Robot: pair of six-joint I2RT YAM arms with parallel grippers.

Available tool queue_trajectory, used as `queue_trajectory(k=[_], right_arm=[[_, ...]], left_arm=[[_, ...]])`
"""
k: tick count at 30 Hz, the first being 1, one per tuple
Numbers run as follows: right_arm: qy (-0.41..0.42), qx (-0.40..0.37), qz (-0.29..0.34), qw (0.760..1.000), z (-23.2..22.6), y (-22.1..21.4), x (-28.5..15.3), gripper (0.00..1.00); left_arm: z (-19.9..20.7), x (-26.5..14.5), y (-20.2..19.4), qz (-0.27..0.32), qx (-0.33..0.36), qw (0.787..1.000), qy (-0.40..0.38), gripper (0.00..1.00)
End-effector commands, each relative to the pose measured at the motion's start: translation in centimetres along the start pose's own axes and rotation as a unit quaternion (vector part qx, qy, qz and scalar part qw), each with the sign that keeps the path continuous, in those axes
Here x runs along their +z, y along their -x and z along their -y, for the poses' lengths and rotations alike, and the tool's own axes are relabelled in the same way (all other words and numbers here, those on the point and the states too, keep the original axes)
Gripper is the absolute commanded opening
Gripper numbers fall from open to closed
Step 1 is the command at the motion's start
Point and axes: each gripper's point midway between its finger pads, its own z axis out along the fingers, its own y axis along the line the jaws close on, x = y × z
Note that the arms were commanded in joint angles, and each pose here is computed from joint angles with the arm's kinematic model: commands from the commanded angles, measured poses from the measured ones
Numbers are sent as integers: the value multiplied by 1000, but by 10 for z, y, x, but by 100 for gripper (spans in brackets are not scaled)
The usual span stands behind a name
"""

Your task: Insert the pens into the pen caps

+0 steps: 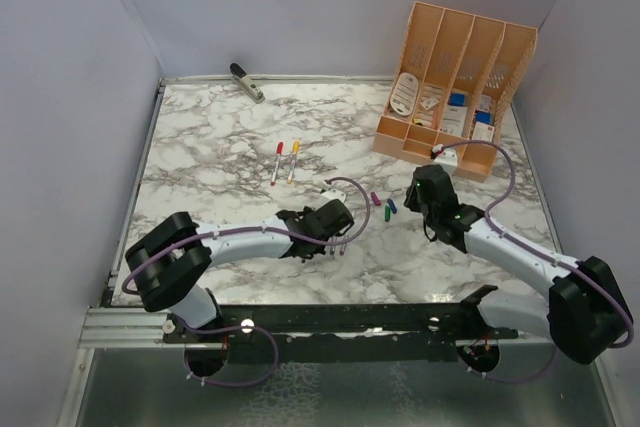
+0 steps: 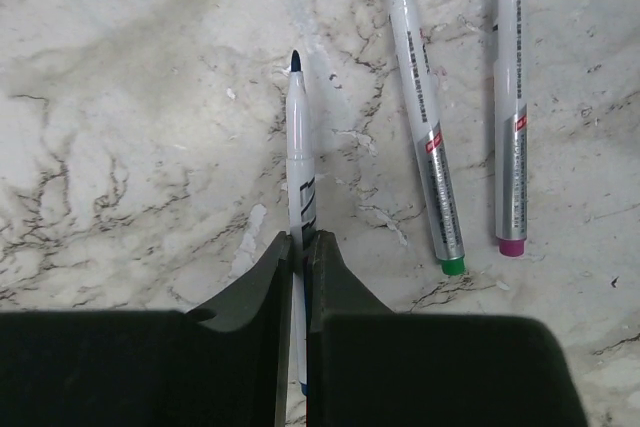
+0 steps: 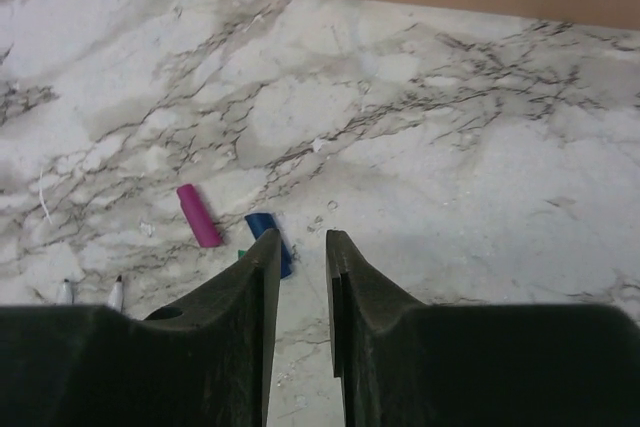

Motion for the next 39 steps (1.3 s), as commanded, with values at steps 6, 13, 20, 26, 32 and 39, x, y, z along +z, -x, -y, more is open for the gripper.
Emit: queue_trajectory(k=[6, 13, 20, 26, 32, 39], right_arm=[[104, -51, -42, 992, -38, -15, 5, 24], [94, -75, -72, 990, -40, -30, 20, 25], [85, -84, -74, 990, -46, -27, 35, 39], [80, -95, -84, 989, -51, -30, 48, 39], [64, -103, -108, 987, -50, -44, 61, 39], [46, -102, -131, 985, -40, -60, 62, 39]], left_arm=[[-23, -32, 35, 77, -9, 996, 31, 0], [-15, -35, 42, 87, -11, 996, 10, 0], [-11, -35, 45, 93, -10, 996, -2, 0], [-10, -34, 45, 94, -7, 996, -3, 0], [-9, -34, 45, 95, -8, 995, -5, 0], [-8, -32, 45, 95, -8, 995, -7, 0]])
